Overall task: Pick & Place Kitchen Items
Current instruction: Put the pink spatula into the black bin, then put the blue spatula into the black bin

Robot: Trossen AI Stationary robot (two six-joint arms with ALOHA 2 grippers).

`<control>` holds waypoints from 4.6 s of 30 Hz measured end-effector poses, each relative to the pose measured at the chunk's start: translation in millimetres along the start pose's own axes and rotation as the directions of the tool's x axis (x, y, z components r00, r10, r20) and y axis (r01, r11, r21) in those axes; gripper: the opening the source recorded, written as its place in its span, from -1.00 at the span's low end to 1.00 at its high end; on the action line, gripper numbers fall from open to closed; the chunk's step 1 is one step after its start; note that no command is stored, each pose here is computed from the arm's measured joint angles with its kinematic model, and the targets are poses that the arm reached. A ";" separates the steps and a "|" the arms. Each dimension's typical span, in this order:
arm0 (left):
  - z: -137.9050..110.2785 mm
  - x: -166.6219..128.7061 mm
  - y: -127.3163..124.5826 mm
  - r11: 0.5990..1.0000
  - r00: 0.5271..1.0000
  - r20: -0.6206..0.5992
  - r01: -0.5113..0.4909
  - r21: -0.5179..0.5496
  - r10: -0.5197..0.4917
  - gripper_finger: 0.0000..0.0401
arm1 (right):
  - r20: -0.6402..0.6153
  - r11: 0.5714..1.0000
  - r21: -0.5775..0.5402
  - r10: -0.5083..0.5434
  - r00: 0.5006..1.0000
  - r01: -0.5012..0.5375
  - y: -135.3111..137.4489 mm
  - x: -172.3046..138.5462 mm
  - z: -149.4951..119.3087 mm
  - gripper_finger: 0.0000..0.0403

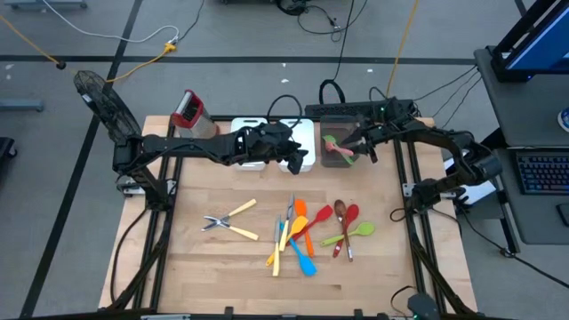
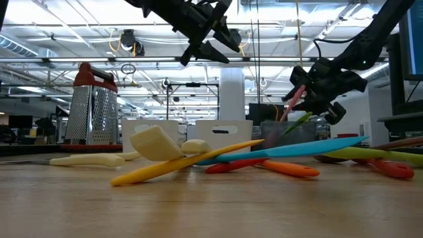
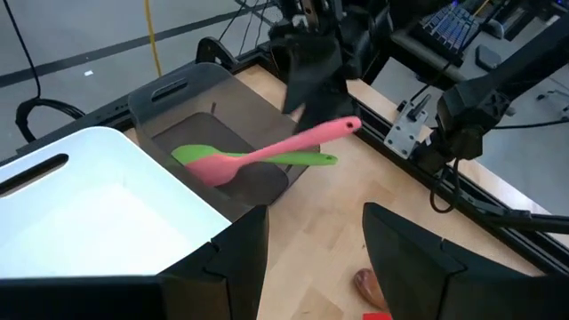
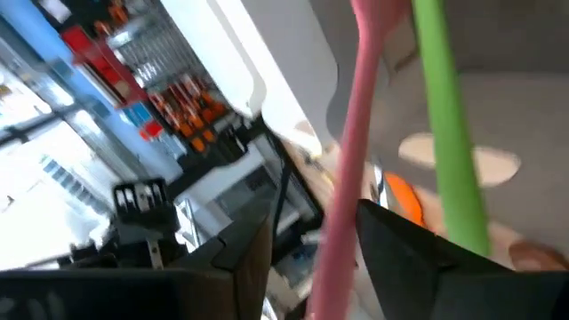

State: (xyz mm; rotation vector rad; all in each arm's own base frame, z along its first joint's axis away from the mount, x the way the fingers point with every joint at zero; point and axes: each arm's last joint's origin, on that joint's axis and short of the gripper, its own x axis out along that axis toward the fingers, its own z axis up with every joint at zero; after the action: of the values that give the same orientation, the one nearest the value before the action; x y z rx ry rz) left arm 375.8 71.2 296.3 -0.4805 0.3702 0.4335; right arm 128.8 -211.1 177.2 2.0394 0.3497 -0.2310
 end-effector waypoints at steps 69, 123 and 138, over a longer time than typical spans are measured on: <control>-90.3 -43.5 -94.3 0.998 0.963 -0.270 0.009 -0.058 -0.024 -0.07 | -0.455 0.144 -0.886 -0.079 0.887 -0.442 27.8 36.2 -225.5 -0.31; -157.7 30.7 -143.5 0.984 0.748 -0.652 -0.013 0.178 0.127 -0.07 | -0.383 0.134 -0.919 -0.082 0.920 -0.371 22.6 46.8 -227.7 -0.31; -177.6 9.0 -169.5 0.588 0.827 -0.531 0.339 0.734 0.186 -0.07 | -0.382 0.136 -0.919 -0.085 0.920 -0.369 22.3 46.8 -227.6 -0.31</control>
State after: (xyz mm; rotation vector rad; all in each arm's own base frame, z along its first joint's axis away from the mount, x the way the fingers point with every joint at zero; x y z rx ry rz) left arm 422.5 -152.9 207.1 0.3227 1.0715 -0.0289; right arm 183.9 -13.4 288.3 0.6656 0.3612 0.4560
